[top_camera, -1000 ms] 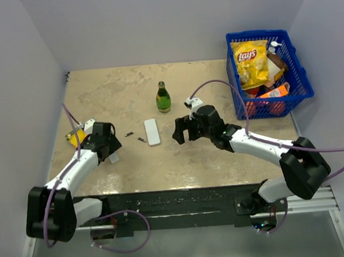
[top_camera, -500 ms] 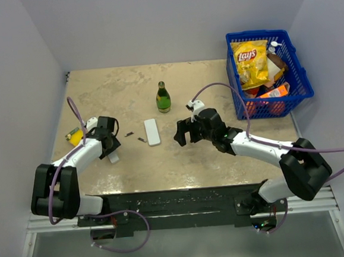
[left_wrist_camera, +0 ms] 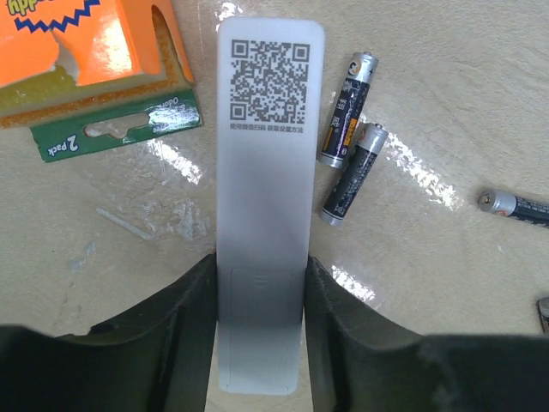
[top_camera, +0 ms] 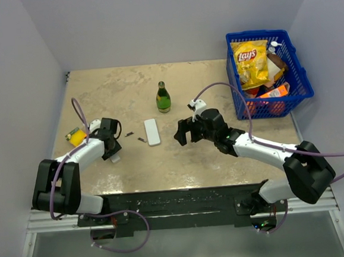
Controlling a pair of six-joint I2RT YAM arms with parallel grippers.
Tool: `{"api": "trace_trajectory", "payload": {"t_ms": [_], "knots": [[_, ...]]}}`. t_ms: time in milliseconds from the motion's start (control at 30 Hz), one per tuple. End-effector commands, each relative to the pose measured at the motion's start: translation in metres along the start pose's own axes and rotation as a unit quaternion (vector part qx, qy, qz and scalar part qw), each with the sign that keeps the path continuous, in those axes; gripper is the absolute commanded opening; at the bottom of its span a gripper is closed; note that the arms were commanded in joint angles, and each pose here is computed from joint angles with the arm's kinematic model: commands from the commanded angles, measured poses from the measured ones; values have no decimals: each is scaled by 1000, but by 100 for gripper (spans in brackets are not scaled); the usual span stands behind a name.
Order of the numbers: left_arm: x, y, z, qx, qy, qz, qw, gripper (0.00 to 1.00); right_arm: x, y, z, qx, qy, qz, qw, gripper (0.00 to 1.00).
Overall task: Load the batteries into the remote control
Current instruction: Pick up the remote control from the center of the board.
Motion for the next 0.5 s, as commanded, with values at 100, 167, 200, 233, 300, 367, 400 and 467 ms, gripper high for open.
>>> {"api": "trace_trajectory", "payload": {"t_ms": [100,167,200,233,300,367,400,467], "knots": [[-6,-12,-1,-9,8,9,1000,31,11,-2,0,-2,-11,-32,999,97],[-2,-23,-6,-28,6,-4,1000,28,12,-4,2,5,-11,-36,999,97],[-1,-28,-6,-31,8,-6,999,26,14,-4,3,8,-10,-40,999,96],[4,-37,-11,-47,-1,-14,999,26,14,-5,4,13,-9,-44,999,96],[3,-50,-15,-64,1,-16,998,25,18,-8,9,26,0,-55,998,96],[7,-71,-27,-102,-11,-27,994,25,22,-11,14,45,6,-72,996,96],[8,-78,-31,-115,-15,-29,993,25,25,-15,21,63,19,-80,995,96],[8,-100,-45,-160,-31,-32,986,25,32,-20,30,91,33,-109,989,96]]}}
Point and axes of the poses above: each gripper's point midway between its finger pads, its own y axis out along the fingers, its own z axis along the line the jaws close on, x = y × z, the point moved 4 cm from there along -y, back along the fingers, and after that the axes turned 11 degrees about -y, right-handed, at the moved point
